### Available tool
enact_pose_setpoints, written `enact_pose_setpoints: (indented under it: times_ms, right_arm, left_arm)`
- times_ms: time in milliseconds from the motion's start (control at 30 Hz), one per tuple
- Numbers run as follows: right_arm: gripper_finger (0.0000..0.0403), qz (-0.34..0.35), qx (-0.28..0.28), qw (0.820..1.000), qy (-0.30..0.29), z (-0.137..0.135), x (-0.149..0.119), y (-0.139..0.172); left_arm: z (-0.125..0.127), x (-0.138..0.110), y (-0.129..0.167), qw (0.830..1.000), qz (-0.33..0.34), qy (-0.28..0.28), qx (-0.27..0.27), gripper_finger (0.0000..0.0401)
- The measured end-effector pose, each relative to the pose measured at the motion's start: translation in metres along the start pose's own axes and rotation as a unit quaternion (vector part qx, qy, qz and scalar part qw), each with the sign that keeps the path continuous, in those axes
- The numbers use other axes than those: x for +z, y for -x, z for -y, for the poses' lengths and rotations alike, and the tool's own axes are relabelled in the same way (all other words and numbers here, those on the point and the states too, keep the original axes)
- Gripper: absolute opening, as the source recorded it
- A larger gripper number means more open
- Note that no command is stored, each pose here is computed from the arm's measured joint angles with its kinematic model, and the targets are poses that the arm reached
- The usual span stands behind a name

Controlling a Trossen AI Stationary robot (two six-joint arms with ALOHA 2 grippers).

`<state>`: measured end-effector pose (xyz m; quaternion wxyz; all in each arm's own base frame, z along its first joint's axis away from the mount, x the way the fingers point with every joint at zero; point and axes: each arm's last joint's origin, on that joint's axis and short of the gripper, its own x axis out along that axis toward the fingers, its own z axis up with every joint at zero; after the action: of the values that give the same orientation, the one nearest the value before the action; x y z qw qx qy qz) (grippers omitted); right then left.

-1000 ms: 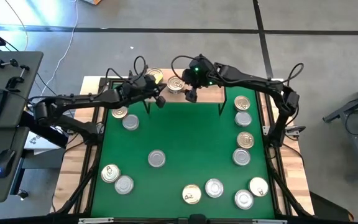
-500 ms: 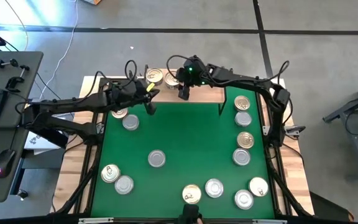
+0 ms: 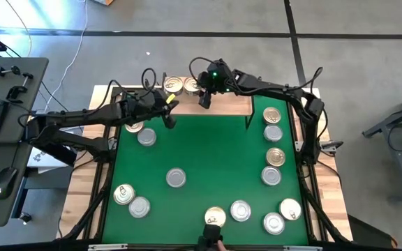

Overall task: Stack canned seafood by type on shelf
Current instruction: Put the blue tuna can on the shelf aligned with the other blue tuna can, then put the green tuna can on the shelf aligned with the other green tuna can

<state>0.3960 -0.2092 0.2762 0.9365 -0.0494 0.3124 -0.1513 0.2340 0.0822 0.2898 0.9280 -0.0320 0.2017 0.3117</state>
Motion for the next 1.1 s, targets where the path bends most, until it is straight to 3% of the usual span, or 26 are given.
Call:
enact_pose_setpoints:
  times_ms: [200,467,733,933,1100]
  right_arm:
    - [0.0195,0.024,-0.006,1.0,0.002,0.001,0.006,0.004]
    - [0.0195,0.049,-0.004,0.999,0.002,-0.006,0.024,0.034]
    - [0.0195,0.013,0.06,0.997,0.056,-0.075,0.035,0.054]
    - [0.0195,-0.046,0.054,0.992,0.106,-0.128,0.031,0.063]
    - [0.0195,-0.079,0.039,0.987,0.134,-0.15,0.028,0.075]
  left_arm:
    - [-0.008,0.0,-0.002,1.0,-0.004,0.006,0.03,0.0]
    - [-0.022,-0.008,-0.011,0.997,-0.044,0.01,0.06,0.0]
    - [-0.029,-0.018,-0.024,0.993,-0.081,0.004,0.09,0.0]
    - [-0.036,-0.022,-0.032,0.99,-0.097,0.001,0.103,0.0]
    - [-0.043,-0.024,-0.036,0.988,-0.102,-0.001,0.114,0.0]
